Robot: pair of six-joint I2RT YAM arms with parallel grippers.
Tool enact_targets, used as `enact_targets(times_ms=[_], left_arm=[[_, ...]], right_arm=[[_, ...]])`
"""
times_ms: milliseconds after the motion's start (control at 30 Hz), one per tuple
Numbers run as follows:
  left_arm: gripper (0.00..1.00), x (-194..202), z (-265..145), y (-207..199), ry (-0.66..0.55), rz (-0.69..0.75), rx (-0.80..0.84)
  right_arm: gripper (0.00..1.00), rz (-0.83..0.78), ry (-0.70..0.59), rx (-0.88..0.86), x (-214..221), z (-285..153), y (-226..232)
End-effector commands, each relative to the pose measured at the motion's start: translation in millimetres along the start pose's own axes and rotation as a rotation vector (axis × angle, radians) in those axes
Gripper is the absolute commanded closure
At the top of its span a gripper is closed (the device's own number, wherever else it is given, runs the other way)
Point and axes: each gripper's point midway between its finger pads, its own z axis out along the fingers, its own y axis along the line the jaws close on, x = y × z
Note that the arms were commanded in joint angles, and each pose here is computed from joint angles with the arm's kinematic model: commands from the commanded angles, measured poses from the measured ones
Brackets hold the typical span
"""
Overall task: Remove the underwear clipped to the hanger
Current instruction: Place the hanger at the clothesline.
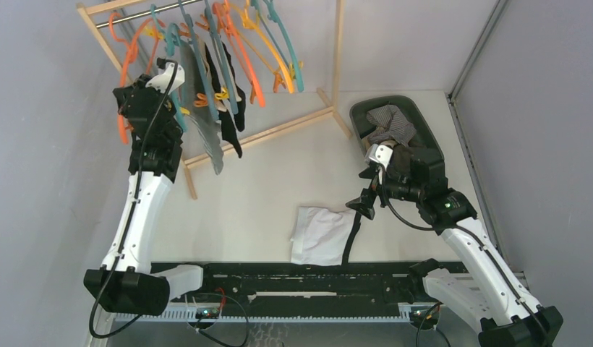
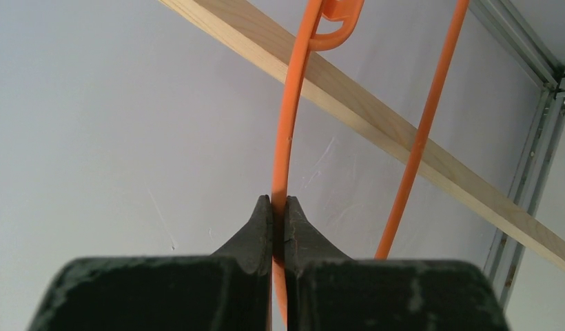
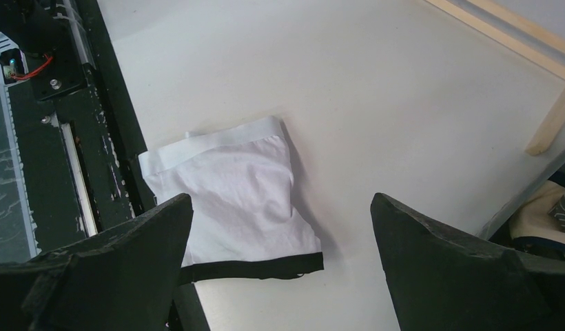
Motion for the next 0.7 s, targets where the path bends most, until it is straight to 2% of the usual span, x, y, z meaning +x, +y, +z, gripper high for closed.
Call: enact_targets(times_ms=[0,467,567,667], left_arm=[[0.96,-1.9,-3.9,8.4,-0.024,-0.047,-0.016],[0.12,4.9,-57.8,58.7,-0.044,-0.212,0.064],[0.03,13.5,-69.7,60.5,-0.03,-0.223,0.089],[0.0,27.2,-83.9,58.9,-0.009,-0.235,0.117]], right_arm=[[0.0,-0.034,-0.018,-0.006,-5.3,1.0,0.1],[0.0,-0.009,0.011,0.044,0.4,5.1,-12.1],[0.0,0.007,0.045,0.088,8.0,8.1,-22.5],[0.0,-0.001,0.109,0.109,21.2,11.9,-27.0]])
